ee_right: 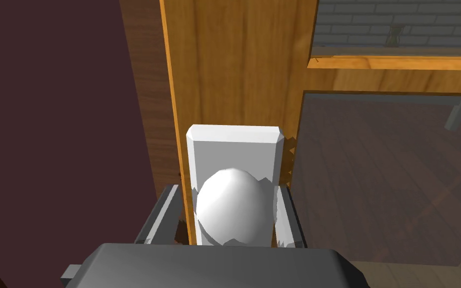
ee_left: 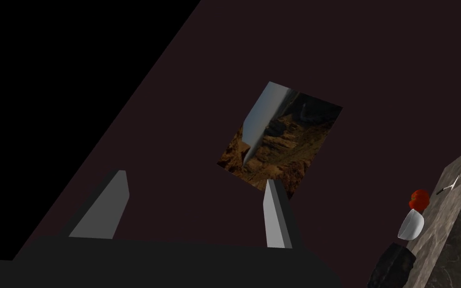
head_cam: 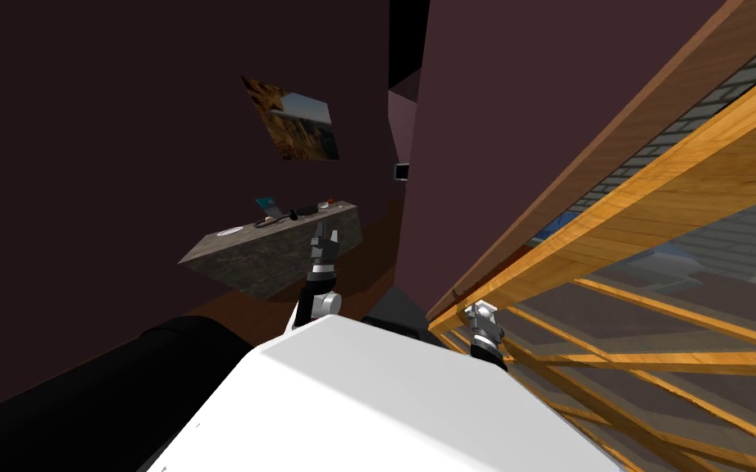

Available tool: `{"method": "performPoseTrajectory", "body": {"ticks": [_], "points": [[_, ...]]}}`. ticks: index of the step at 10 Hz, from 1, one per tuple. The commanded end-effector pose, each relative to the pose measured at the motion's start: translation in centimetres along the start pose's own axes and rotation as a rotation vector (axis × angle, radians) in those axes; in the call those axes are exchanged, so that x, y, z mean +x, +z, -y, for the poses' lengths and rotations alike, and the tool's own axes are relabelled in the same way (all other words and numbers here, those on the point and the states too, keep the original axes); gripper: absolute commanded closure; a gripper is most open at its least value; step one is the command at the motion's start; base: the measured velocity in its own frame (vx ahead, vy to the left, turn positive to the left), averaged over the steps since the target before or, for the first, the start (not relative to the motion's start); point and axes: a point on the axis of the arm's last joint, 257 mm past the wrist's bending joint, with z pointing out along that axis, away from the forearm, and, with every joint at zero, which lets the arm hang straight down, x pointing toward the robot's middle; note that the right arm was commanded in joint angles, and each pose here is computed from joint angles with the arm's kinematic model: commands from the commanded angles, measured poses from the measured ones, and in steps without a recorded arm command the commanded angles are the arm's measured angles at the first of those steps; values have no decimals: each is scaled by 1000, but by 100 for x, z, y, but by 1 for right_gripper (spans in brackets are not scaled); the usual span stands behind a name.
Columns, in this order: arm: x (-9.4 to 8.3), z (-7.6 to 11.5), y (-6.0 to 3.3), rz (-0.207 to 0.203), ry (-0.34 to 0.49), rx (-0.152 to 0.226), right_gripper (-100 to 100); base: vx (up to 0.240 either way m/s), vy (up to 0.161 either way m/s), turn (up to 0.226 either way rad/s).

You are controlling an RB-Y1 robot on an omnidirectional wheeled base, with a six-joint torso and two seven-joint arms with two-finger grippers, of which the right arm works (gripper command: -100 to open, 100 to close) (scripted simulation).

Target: Pull the door open

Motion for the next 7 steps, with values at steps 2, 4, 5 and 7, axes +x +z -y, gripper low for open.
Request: {"method": "performPoseTrajectory", "body": {"ticks": [2,4,5,7], "points": [[-6,7,-1,2,-1,1,100,-30,4,2],[-6,7,-1,2,-1,1,100,-6,1,2],[-6,7,-1,2,-1,1,100,0,0,0],[-3,60,-17,3,1,32,100,-158,-1,69]]}}
